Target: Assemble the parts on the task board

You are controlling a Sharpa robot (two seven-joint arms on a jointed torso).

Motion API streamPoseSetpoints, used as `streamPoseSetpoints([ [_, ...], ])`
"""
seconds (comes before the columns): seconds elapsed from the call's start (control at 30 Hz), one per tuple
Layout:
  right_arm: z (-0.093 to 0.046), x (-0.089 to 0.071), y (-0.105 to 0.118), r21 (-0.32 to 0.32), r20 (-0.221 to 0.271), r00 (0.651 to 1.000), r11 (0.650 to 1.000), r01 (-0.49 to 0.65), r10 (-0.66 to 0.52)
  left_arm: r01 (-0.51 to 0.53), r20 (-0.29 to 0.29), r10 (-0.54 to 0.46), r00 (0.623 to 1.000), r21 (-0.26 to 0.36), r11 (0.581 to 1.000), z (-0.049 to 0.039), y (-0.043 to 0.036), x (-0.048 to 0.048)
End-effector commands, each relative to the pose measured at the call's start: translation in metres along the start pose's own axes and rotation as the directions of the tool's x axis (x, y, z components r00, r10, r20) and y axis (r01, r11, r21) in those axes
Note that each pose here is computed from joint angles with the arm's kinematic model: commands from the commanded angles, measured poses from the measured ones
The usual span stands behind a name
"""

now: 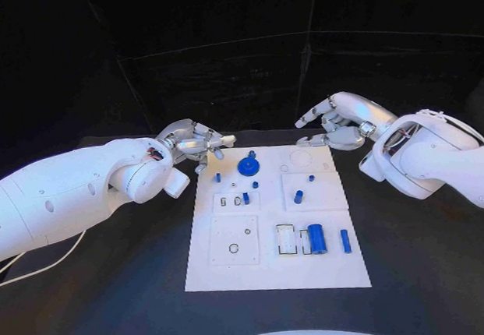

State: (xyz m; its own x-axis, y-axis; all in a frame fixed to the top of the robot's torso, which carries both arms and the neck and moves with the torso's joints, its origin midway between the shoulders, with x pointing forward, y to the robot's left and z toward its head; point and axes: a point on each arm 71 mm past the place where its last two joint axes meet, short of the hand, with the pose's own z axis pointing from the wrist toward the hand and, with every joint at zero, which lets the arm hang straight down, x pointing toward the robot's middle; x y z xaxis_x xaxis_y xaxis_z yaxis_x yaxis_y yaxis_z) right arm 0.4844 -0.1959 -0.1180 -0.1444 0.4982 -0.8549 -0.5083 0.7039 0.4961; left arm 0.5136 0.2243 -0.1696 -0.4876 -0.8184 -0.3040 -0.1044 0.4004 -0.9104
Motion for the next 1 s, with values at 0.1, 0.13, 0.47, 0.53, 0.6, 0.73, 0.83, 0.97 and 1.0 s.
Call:
streamPoseSetpoints([
  [0.1,-0.004,-0.009,-0.011,0.061,-0.003,0.999,0.997,-0.047,0.047,-0.382,-0.174,0.347,0.922,-0.246,0.891,0.0045,0.0079,0.0113],
  [0.13,-0.005,-0.011,-0.012,0.071,0.0,0.999,0.997,-0.042,0.042,-0.414,-0.185,0.376,0.908,-0.259,0.873,0.0059,0.0079,0.013],
  [0.47,-0.002,-0.012,-0.017,0.115,-0.002,1.0,0.993,-0.027,0.028,-0.558,-0.265,0.492,0.829,-0.335,0.759,0.0217,0.0053,0.0347],
  [0.53,-0.001,-0.011,-0.017,0.119,-0.003,1.0,0.993,-0.025,0.026,-0.572,-0.278,0.502,0.819,-0.336,0.748,0.0242,0.0047,0.0388],
  [0.6,0.0,-0.01,-0.017,0.123,-0.005,1.0,0.992,-0.023,0.024,-0.587,-0.294,0.511,0.808,-0.333,0.738,0.0264,0.0038,0.0428],
  [0.73,0.002,-0.009,-0.016,0.129,-0.011,1.0,0.991,-0.018,0.019,-0.609,-0.322,0.521,0.79,-0.329,0.722,0.0298,0.0018,0.0487],
  [0.83,0.003,-0.008,-0.016,0.132,-0.014,1.0,0.991,-0.016,0.018,-0.616,-0.33,0.525,0.785,-0.327,0.716,0.0318,0.0007,0.051],
  [0.97,0.005,-0.006,-0.016,0.138,-0.019,1.0,0.99,-0.013,0.016,-0.626,-0.342,0.529,0.776,-0.325,0.708,0.0352,-0.0006,0.0547],
  [1.0,0.005,-0.006,-0.015,0.14,-0.02,1.0,0.99,-0.012,0.015,-0.63,-0.346,0.531,0.773,-0.326,0.705,0.0361,-0.0004,0.056],
])
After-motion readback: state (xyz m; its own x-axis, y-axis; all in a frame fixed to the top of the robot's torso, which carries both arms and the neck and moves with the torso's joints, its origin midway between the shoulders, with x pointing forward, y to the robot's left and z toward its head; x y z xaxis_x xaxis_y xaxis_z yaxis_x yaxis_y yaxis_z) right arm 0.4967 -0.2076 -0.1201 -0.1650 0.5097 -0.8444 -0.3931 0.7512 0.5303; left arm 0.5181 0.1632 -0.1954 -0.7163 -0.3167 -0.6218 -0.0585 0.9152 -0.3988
